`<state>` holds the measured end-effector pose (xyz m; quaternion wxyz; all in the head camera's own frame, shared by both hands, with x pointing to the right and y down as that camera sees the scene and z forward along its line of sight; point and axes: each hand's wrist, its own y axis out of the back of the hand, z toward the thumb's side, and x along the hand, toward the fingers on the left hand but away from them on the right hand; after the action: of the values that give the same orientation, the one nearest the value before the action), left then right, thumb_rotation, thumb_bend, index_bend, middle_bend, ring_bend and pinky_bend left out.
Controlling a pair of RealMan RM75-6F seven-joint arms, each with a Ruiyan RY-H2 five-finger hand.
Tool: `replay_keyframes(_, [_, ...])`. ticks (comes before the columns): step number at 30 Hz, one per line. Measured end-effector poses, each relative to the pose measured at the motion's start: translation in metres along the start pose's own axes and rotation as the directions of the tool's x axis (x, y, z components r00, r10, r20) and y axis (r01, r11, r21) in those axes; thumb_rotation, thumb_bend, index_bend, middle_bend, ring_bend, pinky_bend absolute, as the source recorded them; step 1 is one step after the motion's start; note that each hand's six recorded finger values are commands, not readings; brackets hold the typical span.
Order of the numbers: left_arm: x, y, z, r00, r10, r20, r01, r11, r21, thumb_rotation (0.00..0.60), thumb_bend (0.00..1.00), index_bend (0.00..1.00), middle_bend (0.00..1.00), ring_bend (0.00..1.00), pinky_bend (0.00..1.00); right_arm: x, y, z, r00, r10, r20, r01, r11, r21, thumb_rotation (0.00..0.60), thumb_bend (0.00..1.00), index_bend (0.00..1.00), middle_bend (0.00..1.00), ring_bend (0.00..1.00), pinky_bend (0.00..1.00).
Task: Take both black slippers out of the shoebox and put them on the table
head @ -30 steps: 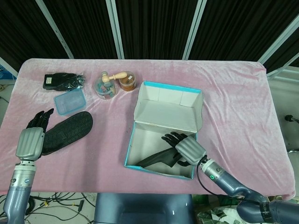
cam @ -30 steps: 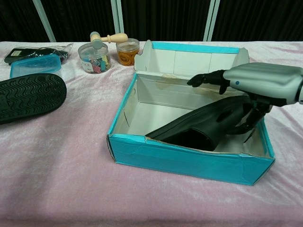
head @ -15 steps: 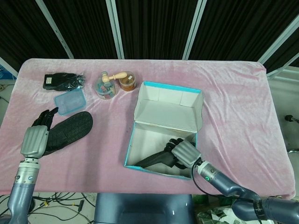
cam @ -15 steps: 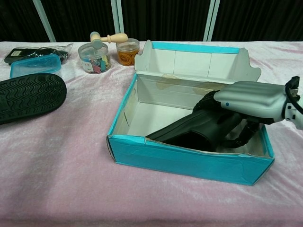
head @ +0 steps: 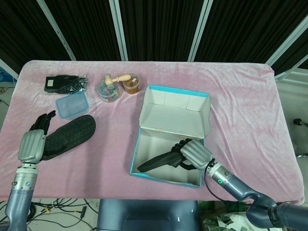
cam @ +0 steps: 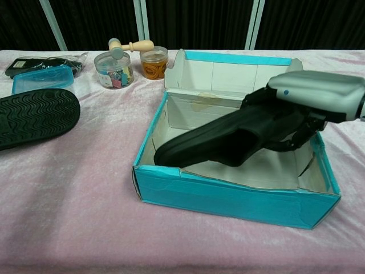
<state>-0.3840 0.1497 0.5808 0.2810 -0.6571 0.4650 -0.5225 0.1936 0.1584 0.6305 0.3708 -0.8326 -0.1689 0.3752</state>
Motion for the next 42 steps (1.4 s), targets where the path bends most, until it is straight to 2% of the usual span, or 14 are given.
replay_keyframes(7, [0.001,-0.002,-0.002,1.000,-0.010,-0.011,0.010,1.000,0.004,0.600,0.00,0.00,0.13,0.05,0.21,0.015,0.029,0.000,0.996,-0.088,-0.028,0.085,0.992,-0.094,0.600,0.37,0.65,0.48,0.38,0.42])
replay_keyframes(12, [0.002,0.000,-0.004,1.000,-0.005,-0.016,0.005,1.000,0.005,0.600,0.00,0.00,0.13,0.05,0.22,0.030,0.053,-0.008,0.987,-0.159,-0.014,0.157,0.981,-0.112,0.600,0.37,0.65,0.48,0.38,0.42])
replay_keyframes(16, [0.000,0.002,-0.007,1.000,0.001,-0.025,-0.001,1.000,0.006,0.600,0.00,0.00,0.13,0.05,0.22,0.053,0.079,-0.031,0.971,-0.232,0.059,0.237,0.967,-0.096,0.600,0.37,0.65,0.47,0.38,0.42])
replay_keyframes(21, [-0.005,0.008,-0.008,1.000,0.022,-0.022,-0.022,1.000,0.012,0.600,0.00,0.00,0.13,0.05,0.22,0.074,0.090,-0.066,0.947,-0.263,0.184,0.284,0.954,-0.099,0.600,0.37,0.65,0.47,0.38,0.42])
replay_keyframes(26, [-0.013,0.018,-0.007,0.999,0.052,-0.013,-0.051,0.998,0.022,0.600,0.00,0.00,0.13,0.05,0.22,0.091,0.083,-0.113,0.915,-0.229,0.331,0.270,0.959,-0.083,0.600,0.37,0.65,0.46,0.37,0.42])
replay_keyframes(31, [-0.020,0.022,-0.005,0.998,0.062,-0.003,-0.062,0.998,0.028,0.600,0.00,0.00,0.13,0.05,0.23,0.105,0.057,-0.151,0.885,-0.140,0.444,0.192,0.978,-0.075,0.600,0.37,0.65,0.44,0.34,0.42])
replay_keyframes(37, [-0.023,0.020,-0.002,0.999,0.047,0.008,-0.047,0.998,0.032,0.600,0.00,0.00,0.13,0.05,0.25,0.114,0.028,-0.182,0.840,-0.040,0.541,0.118,0.987,-0.112,0.600,0.37,0.64,0.42,0.33,0.42])
replay_keyframes(42, [-0.027,0.021,0.000,0.999,0.048,0.015,-0.048,0.998,0.035,0.600,0.00,0.00,0.13,0.05,0.25,0.120,0.020,-0.199,0.807,-0.009,0.591,0.107,0.985,-0.132,0.600,0.37,0.63,0.40,0.32,0.41])
